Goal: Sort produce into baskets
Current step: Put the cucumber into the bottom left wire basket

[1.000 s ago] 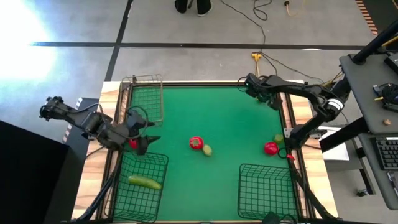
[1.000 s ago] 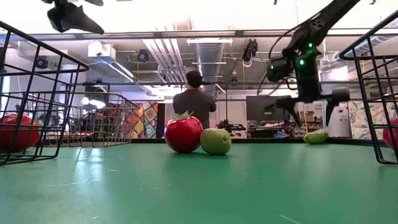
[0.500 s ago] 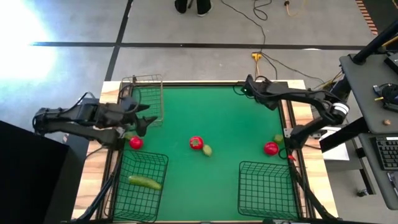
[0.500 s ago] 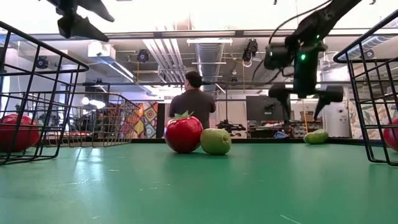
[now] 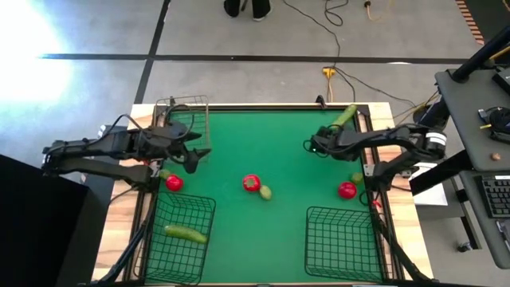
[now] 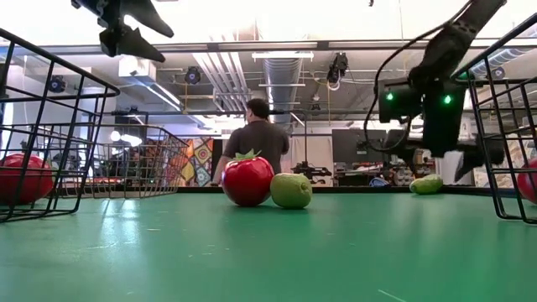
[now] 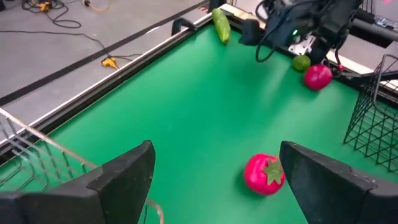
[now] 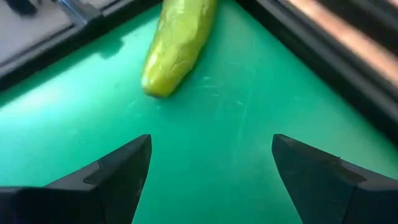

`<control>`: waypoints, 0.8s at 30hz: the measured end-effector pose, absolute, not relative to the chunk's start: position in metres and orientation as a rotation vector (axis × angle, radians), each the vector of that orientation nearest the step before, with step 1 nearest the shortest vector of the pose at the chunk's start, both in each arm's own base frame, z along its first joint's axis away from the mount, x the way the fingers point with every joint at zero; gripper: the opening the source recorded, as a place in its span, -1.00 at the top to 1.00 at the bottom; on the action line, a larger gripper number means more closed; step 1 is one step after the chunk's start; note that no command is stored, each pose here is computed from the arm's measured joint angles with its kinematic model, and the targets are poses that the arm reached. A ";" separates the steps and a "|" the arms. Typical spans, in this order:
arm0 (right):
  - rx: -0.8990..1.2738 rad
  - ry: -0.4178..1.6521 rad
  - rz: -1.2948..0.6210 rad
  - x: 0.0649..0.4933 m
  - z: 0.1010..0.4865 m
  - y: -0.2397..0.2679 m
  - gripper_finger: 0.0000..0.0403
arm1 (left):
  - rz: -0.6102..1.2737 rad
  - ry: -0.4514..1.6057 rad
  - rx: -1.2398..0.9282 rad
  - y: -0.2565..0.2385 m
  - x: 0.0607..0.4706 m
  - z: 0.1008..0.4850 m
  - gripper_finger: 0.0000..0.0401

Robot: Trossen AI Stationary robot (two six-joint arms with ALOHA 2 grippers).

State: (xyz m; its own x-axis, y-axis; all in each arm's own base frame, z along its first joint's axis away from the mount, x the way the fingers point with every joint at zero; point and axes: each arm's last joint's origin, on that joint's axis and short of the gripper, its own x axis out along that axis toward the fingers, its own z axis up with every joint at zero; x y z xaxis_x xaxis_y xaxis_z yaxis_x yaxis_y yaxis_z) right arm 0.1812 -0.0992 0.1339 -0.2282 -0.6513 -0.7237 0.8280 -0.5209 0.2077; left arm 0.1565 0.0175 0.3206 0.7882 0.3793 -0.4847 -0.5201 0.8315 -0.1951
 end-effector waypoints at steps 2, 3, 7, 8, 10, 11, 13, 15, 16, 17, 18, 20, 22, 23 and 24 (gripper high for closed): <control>0.964 0.215 -1.884 0.186 0.131 -0.106 -0.61 | 0.478 0.443 -0.336 0.017 0.161 0.320 -0.63; 0.958 0.209 -1.877 0.188 0.129 -0.110 -0.61 | 0.465 0.441 -0.341 0.017 0.163 0.320 -0.63; 0.901 0.227 -1.909 0.192 0.125 -0.128 -0.61 | 0.427 0.449 -0.352 0.016 0.169 0.322 -0.63; 0.895 0.232 -1.925 0.192 0.124 -0.131 -0.61 | 0.421 0.446 -0.354 0.016 0.169 0.325 -0.63; 0.869 0.236 -1.955 0.192 0.121 -0.138 -0.61 | 0.418 0.455 -0.351 0.016 0.169 0.331 -0.61; 0.850 0.236 -1.967 0.193 0.121 -0.141 -0.61 | 0.419 0.464 -0.345 0.016 0.169 0.333 -0.61; 0.824 0.251 -1.985 0.195 0.118 -0.148 -0.61 | 0.421 0.483 -0.339 0.016 0.170 0.337 -0.59; 0.813 0.262 -2.007 0.195 0.113 -0.152 -0.61 | 0.424 0.500 -0.336 0.016 0.171 0.341 -0.58; 0.809 0.257 -2.017 0.195 0.111 -0.154 -0.61 | 0.425 0.507 -0.336 0.016 0.172 0.343 -0.58; 0.806 0.247 -2.026 0.196 0.110 -0.156 -0.61 | 0.427 0.515 -0.334 0.016 0.173 0.345 -0.58; 0.801 0.240 -2.034 0.196 0.109 -0.159 -0.61 | 0.429 0.522 -0.333 0.016 0.174 0.346 -0.57; 0.803 0.254 -2.052 0.196 0.105 -0.163 -0.61 | 0.428 0.539 -0.320 0.016 0.175 0.349 -0.57; 0.817 0.294 -2.070 0.194 0.100 -0.168 -0.61 | 0.427 0.551 -0.303 0.016 0.177 0.353 -0.57; 0.824 0.310 -2.080 0.192 0.097 -0.170 -0.61 | 0.429 0.561 -0.295 0.016 0.177 0.355 -0.57; 0.833 0.320 -2.093 0.191 0.094 -0.171 -0.61 | 0.431 0.572 -0.287 0.017 0.177 0.357 -0.57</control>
